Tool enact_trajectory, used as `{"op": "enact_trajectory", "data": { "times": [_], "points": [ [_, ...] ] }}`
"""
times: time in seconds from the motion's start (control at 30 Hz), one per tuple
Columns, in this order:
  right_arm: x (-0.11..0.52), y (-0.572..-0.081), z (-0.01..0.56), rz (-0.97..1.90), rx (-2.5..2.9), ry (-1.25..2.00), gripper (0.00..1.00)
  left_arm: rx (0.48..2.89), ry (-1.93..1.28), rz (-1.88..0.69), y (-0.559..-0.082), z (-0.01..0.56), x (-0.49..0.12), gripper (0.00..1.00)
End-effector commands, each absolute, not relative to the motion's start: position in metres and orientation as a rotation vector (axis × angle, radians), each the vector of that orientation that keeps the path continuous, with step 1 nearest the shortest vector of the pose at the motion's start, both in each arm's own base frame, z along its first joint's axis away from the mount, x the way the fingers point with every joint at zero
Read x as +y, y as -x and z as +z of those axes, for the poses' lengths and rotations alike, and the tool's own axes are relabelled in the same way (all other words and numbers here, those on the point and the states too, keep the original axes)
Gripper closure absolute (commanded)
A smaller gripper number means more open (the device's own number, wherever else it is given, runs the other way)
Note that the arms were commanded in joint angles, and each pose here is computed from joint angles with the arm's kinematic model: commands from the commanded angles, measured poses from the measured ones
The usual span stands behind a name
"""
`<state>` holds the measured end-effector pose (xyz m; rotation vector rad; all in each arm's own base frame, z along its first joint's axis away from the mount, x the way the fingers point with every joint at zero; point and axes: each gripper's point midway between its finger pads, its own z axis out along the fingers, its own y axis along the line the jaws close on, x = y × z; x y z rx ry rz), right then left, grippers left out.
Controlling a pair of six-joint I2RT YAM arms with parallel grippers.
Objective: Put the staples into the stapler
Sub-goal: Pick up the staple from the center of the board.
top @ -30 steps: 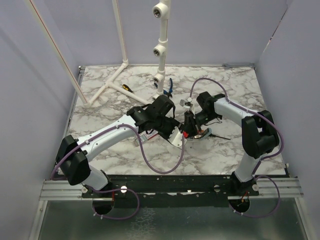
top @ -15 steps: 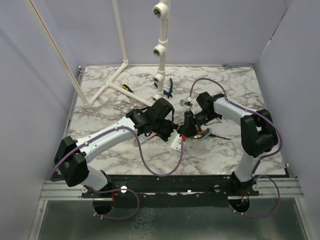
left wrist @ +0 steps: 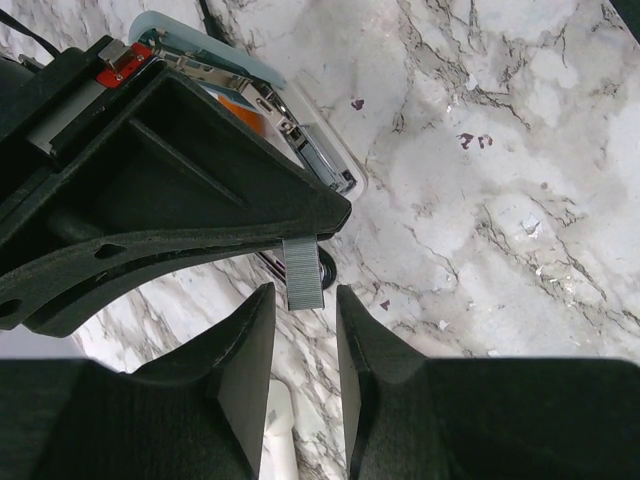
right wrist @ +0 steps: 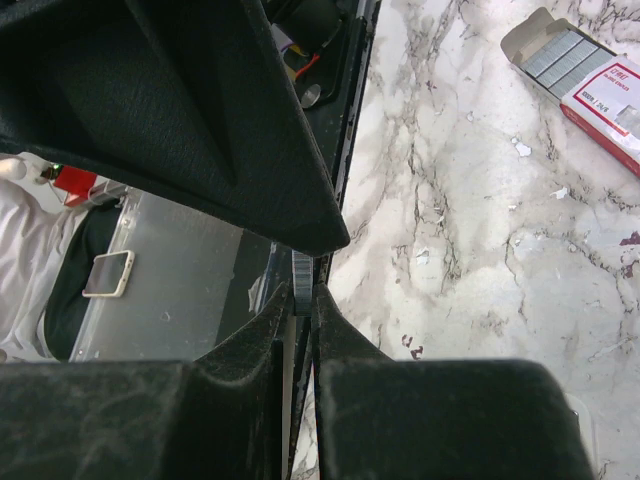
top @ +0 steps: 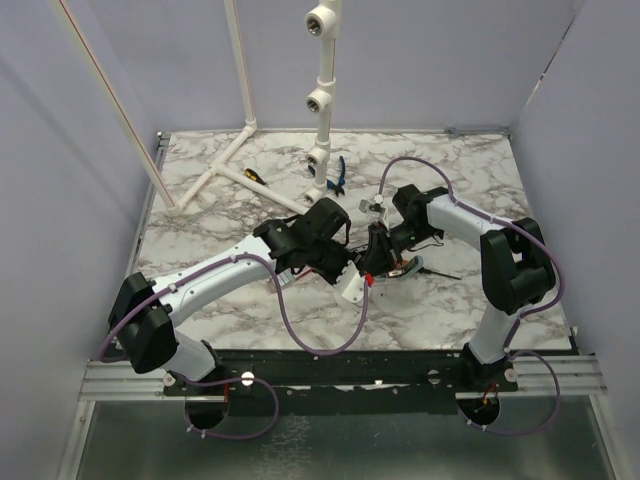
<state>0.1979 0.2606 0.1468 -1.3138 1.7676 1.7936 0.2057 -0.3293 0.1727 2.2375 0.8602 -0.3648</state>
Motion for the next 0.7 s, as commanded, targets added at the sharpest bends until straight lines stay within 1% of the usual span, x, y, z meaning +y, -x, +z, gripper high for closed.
{"op": "enact_trajectory", "data": {
  "times": [0.0,0.13,0.67],
  "points": [
    [0.2636,-0.2016,0.1535,1.819,1.735,1.297,0.90,0.844,-2.242,-0.337,-0.2066,0.1782,-0.3306,0.69],
    [0.2636,-0.2016,0.1532,1.820,1.735,1.298,0.90,0.844,-2.245,-0.333,-0.2070,0.1777,-0.3308,0.72],
    [0.2637,-0.2022,0.1536,1.820,1.731,1.300,0.90,0.840,-2.248,-0.329,-0.2080,0.1779,-0.3337,0.73]
  ]
}}
